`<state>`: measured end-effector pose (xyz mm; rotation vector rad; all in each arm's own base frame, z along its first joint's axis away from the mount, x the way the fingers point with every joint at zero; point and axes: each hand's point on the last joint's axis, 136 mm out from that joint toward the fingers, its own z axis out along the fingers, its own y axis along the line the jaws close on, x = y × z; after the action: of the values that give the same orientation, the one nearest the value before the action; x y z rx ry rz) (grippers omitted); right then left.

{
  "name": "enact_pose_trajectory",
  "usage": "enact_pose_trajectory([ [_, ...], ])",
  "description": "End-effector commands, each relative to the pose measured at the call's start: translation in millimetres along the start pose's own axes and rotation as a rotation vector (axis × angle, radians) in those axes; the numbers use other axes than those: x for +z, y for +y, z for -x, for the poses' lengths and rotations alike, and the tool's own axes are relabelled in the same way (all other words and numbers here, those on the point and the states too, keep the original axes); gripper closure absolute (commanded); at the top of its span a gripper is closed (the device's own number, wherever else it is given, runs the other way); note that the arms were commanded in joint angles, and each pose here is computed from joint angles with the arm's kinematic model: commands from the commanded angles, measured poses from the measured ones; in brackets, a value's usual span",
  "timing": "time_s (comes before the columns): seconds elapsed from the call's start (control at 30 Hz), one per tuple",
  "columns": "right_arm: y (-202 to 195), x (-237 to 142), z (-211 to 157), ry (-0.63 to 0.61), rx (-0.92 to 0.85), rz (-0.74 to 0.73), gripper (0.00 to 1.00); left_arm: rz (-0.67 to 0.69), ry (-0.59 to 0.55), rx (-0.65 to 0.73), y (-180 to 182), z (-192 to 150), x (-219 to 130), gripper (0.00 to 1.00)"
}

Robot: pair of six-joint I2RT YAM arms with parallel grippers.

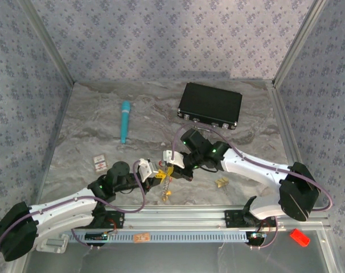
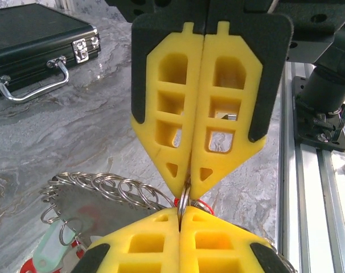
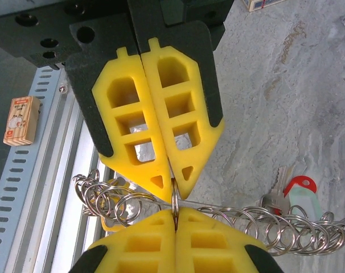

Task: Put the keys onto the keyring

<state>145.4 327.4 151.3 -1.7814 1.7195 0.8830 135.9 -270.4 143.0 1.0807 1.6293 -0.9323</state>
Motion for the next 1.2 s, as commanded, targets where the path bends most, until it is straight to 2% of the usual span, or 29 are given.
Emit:
enact_pose_trajectory([
  [0.0,-2,-8,15,-0.059,-0.001,-0.012,0.87,-0.012,-0.061,0.027,-1,24,-1,1.0],
  [0.07,-11,-17,16,-0.122,0.043,-0.043,0.74,-0.009,-0.068,0.023,-1,24,-2,1.0],
  [0.13,-15,-26,17,-0.185,0.073,-0.06,0.69,-0.007,-0.082,0.017,0,23,-2,1.0],
  [0.5,-10,-12,-5,-0.162,0.138,-0.03,0.66,0.0,-0.114,0.013,1,24,-2,1.0],
  [0.7,-7,-8,-5,-0.147,0.133,0.005,0.7,0.001,-0.117,0.016,1,24,-2,1.0],
  [0.87,-7,-6,-5,-0.131,0.133,0.017,0.84,-0.001,-0.113,0.015,1,24,-1,1.0],
  [1.17,-4,-4,-6,-0.12,0.142,0.039,1.0,0.001,-0.115,0.016,1,24,-2,1.0],
])
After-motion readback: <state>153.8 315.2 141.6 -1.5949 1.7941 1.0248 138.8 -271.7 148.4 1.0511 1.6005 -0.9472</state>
